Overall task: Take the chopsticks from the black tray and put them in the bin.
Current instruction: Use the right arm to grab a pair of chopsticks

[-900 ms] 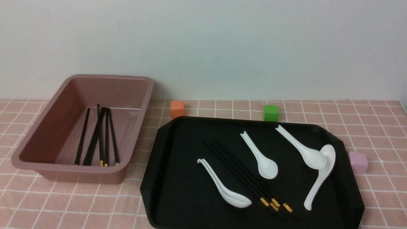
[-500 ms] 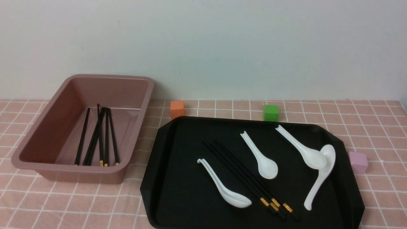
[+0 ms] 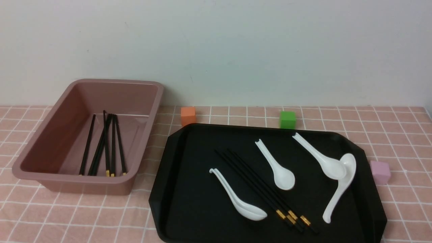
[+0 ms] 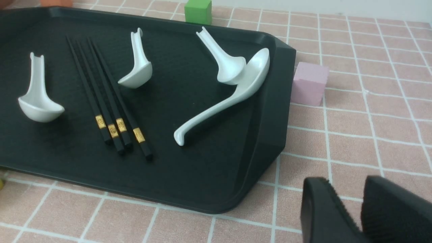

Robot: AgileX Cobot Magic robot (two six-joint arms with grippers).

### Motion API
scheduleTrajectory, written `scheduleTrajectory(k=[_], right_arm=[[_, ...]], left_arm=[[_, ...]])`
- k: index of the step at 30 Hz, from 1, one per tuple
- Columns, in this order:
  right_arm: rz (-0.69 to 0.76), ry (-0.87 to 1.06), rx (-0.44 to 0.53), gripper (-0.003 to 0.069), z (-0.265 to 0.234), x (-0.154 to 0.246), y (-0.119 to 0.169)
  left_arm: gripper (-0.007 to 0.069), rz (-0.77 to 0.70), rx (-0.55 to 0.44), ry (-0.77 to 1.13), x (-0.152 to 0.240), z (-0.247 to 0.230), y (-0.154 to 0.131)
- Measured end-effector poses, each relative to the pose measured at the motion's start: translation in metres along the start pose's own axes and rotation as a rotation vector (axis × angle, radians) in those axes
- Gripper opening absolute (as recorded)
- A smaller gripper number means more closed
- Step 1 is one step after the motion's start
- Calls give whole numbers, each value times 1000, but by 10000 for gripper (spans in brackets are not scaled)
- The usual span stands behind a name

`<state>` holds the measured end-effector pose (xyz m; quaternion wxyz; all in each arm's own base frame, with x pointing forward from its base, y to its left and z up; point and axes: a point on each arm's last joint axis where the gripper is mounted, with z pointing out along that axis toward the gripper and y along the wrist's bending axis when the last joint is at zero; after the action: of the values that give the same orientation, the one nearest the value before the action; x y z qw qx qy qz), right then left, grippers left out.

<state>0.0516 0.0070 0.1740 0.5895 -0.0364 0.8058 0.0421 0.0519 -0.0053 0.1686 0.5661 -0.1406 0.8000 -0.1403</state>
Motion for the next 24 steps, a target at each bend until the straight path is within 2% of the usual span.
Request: scheduleTrajectory(k=[6,8,9,10,11,12,14,18,21,24], right_arm=[[37,-20,-11,213,0,-2,1],[126,-31,-33,214,1,-2,3],[257,-44,-62,216,1,-3,5],[294,-50,-71,217,1,-3,6],[453,-85,-107,221,0,-7,8],[469,-91,-111,221,0,-8,8],[628,-168,-141,223,-1,-16,7],[789,-272,-158,225,-3,-25,3],[833,-271,-175,225,-4,-27,4],[780,-198,-210,212,-8,-37,11]], left_arm=[[237,0,0,0,0,0,0],[237,0,0,0,0,0,0],[237,0,0,0,0,0,0],[237,0,0,0,0,0,0],[237,0,0,0,0,0,0],[237,0,0,0,0,0,0],[237,0,0,0,0,0,0],[237,0,0,0,0,0,0],[237,0,0,0,0,0,0],[237,0,0,0,0,0,0]])
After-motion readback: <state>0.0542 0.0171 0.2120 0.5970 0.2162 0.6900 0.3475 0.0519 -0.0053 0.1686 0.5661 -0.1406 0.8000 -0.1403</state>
